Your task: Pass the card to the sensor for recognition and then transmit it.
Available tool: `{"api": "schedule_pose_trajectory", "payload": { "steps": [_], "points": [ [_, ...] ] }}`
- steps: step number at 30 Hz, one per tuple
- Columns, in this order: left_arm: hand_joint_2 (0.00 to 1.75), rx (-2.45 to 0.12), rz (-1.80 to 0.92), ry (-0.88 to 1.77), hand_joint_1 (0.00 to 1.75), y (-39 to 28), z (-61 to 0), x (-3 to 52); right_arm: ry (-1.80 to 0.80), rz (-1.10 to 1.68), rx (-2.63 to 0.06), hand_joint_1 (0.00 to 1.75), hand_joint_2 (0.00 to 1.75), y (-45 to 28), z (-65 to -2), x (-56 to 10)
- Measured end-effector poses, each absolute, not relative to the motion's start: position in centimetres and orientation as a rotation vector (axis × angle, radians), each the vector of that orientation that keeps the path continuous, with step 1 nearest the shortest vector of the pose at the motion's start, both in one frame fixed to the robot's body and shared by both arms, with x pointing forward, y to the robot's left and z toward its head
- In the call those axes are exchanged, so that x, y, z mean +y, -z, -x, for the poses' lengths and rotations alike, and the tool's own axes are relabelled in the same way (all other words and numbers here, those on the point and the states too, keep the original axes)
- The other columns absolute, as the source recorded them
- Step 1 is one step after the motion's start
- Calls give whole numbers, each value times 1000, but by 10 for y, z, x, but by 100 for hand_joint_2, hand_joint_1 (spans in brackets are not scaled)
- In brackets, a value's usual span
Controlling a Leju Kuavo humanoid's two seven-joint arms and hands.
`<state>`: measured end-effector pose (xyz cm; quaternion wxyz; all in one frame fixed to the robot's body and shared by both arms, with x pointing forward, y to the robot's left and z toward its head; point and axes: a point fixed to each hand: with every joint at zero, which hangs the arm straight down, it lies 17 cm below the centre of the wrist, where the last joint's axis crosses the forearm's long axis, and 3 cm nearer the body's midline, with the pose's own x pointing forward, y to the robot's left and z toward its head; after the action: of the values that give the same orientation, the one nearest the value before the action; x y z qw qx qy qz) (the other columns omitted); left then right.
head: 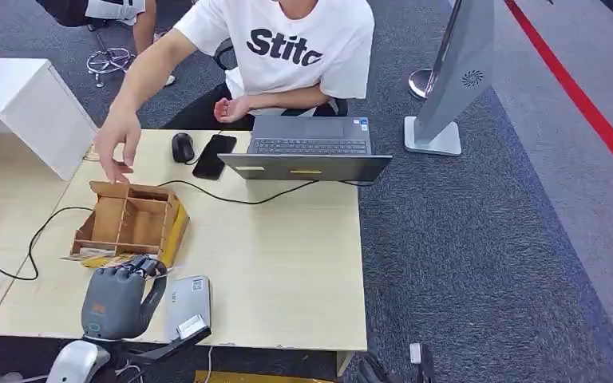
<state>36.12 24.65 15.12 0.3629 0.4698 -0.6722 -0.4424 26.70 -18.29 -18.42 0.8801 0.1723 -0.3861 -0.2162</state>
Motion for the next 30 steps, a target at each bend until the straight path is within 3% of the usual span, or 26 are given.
{"api": "schedule_pose_trajectory", "payload": {
  "steps": [15,22,30],
  "points": [
    [175,-1757,-1285,1139,175,-178,-378,257,434,-359,-802,0,175,185,-266,-182],
    [175,-1732,-1456,1069,175,-239,-423,314,407,-366,-788,0,175,186,-264,-176],
    [175,-1666,-1534,946,175,-263,-433,384,395,-367,-780,0,175,186,-264,-174]
  ]
}}
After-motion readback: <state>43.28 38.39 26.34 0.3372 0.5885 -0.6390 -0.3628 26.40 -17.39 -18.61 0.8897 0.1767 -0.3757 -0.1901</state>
